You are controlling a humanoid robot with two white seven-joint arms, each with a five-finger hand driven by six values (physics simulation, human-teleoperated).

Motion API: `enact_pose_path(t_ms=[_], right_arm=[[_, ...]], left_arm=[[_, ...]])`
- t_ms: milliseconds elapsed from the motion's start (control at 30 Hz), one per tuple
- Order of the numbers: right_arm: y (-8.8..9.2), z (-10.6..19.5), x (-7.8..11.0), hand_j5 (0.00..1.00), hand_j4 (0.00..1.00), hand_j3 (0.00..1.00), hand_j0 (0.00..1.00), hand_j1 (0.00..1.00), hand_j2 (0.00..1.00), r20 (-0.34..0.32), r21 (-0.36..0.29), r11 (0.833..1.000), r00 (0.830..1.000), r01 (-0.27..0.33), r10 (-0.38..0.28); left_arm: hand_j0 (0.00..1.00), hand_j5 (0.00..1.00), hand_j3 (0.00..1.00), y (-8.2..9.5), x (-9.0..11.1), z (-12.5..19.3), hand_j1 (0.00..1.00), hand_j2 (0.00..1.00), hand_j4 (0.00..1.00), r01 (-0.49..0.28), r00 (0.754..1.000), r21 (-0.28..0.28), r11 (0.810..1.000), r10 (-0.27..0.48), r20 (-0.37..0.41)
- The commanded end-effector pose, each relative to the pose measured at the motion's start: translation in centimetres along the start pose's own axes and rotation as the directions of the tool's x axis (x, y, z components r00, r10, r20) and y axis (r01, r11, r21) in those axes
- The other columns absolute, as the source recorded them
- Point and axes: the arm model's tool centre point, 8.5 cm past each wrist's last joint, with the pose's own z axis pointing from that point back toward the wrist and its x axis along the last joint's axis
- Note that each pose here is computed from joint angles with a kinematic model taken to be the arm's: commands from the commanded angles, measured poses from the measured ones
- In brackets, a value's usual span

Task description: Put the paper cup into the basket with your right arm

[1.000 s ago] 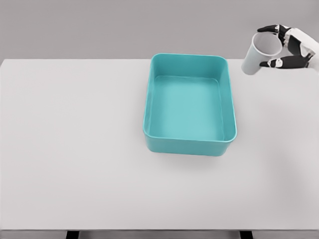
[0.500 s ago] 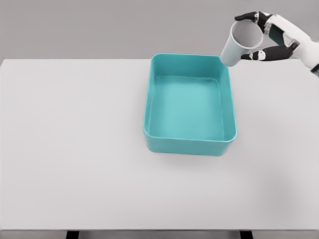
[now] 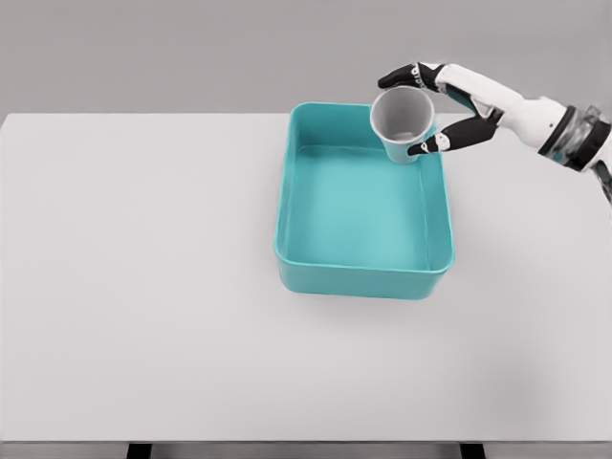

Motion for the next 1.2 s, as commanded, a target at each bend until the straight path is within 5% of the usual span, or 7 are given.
enact_pose_path(t_ms=[0, 167, 333, 633, 767, 867, 1167], right_arm=[[1.2, -1.1, 0.2, 0.79, 0.79, 0.79, 0.79, 0.79, 0.79, -0.003, 0.046, 0.998, 0.999, -0.041, 0.042], [4.6, -3.4, 0.8, 0.78, 0.78, 0.78, 0.78, 0.78, 0.78, -0.031, 0.218, 0.947, 0.968, -0.237, 0.249], [4.7, -4.5, 1.2, 1.00, 1.00, 1.00, 1.00, 1.00, 1.00, -0.141, 0.333, 0.827, 0.843, -0.454, 0.519], [4.5, -4.9, 2.8, 1.00, 1.00, 1.00, 1.00, 1.00, 1.00, -0.124, 0.313, 0.828, 0.845, -0.465, 0.521], [0.2, -2.4, 6.6, 1.00, 1.00, 1.00, 1.00, 1.00, 1.00, 0.144, 0.047, 0.958, 0.951, -0.282, 0.273], [-4.1, 2.4, 6.5, 1.00, 1.00, 1.00, 1.00, 1.00, 1.00, 0.269, -0.185, 0.982, 0.959, -0.044, 0.094], [-1.9, 12.7, -4.7, 1.00, 1.00, 1.00, 1.00, 1.00, 1.00, -0.150, -0.311, 0.949, 0.989, -0.048, 0.001]], left_arm=[[1.00, 1.00, 1.00, 0.0, 0.0, 0.0, 1.00, 1.00, 1.00, 0.000, 1.000, 0.000, 1.000, 0.000, 0.000], [1.00, 1.00, 1.00, 0.0, 0.0, 0.0, 1.00, 1.00, 1.00, 0.000, 1.000, 0.000, 1.000, 0.000, 0.000], [1.00, 1.00, 1.00, 0.0, 0.0, 0.0, 1.00, 1.00, 1.00, 0.000, 1.000, 0.000, 1.000, 0.000, 0.000], [1.00, 1.00, 1.00, 0.0, 0.0, 0.0, 1.00, 1.00, 1.00, 0.000, 1.000, 0.000, 1.000, 0.000, 0.000], [1.00, 1.00, 1.00, 0.0, 0.0, 0.0, 1.00, 1.00, 1.00, 0.000, 1.000, 0.000, 1.000, 0.000, 0.000], [1.00, 1.00, 1.00, 0.0, 0.0, 0.0, 1.00, 1.00, 1.00, 0.000, 1.000, 0.000, 1.000, 0.000, 0.000], [1.00, 1.00, 1.00, 0.0, 0.0, 0.0, 1.00, 1.00, 1.00, 0.000, 1.000, 0.000, 1.000, 0.000, 0.000]])
